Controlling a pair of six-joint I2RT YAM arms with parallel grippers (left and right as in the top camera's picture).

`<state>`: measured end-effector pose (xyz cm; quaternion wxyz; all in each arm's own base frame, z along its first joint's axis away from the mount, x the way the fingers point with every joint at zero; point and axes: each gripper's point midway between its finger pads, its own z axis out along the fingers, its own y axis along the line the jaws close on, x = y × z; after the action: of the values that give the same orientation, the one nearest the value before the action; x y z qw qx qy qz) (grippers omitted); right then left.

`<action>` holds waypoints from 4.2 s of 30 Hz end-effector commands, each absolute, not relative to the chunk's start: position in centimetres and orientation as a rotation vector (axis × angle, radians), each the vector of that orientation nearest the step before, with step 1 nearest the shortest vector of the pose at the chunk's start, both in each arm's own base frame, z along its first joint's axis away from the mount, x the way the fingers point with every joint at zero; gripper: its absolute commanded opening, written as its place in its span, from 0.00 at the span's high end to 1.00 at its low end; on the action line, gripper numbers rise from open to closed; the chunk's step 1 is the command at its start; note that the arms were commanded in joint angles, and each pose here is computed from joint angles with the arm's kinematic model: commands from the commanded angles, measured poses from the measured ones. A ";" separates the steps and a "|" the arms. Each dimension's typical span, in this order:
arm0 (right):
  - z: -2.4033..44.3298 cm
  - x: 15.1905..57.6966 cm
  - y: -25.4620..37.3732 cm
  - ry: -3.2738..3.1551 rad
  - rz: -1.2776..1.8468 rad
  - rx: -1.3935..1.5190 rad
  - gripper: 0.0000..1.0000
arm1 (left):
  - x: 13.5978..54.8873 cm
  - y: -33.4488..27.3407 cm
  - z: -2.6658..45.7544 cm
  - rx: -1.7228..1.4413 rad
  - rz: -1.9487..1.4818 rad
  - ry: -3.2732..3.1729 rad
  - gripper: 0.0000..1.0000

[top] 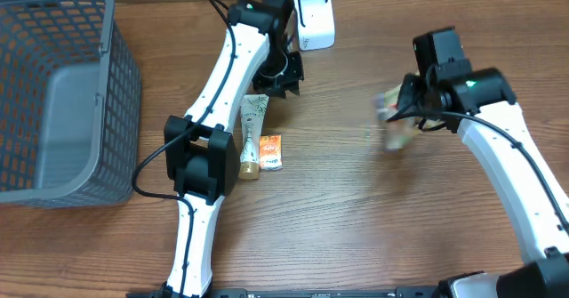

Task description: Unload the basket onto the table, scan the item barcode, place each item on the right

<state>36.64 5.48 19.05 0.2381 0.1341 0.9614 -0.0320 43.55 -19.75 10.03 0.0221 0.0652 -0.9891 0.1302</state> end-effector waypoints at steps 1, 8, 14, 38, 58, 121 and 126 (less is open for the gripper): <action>22.8 36.7 2.2 2.474 -0.458 0.343 0.96 | 43.8 -19.0 10.6 0.183 0.398 -3.078 0.76; 18.6 36.4 4.8 2.579 -0.533 0.246 0.96 | 43.7 -16.6 10.6 0.216 0.371 -3.052 0.76; 11.6 36.5 8.8 2.727 -0.550 0.193 0.96 | 42.8 -14.2 10.5 0.186 0.315 -3.014 0.76; 17.1 37.5 14.2 2.677 -0.430 0.168 0.96 | 39.1 -22.2 9.4 -0.156 0.578 -2.863 0.94; 15.6 37.4 16.6 2.834 -0.066 0.226 0.96 | 36.0 -30.4 0.7 -0.105 0.773 -2.781 0.96; 9.9 43.0 18.0 2.829 0.534 0.377 0.80 | 40.2 -17.9 10.6 0.043 0.352 -2.935 0.96; 6.0 43.2 19.0 2.883 0.570 0.426 0.92 | 39.5 -19.8 7.7 0.045 0.437 -2.872 0.96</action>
<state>43.88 18.57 9.47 0.1252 0.1286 0.9641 0.1955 39.96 -19.18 9.37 0.0978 -0.0013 -0.9864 0.1321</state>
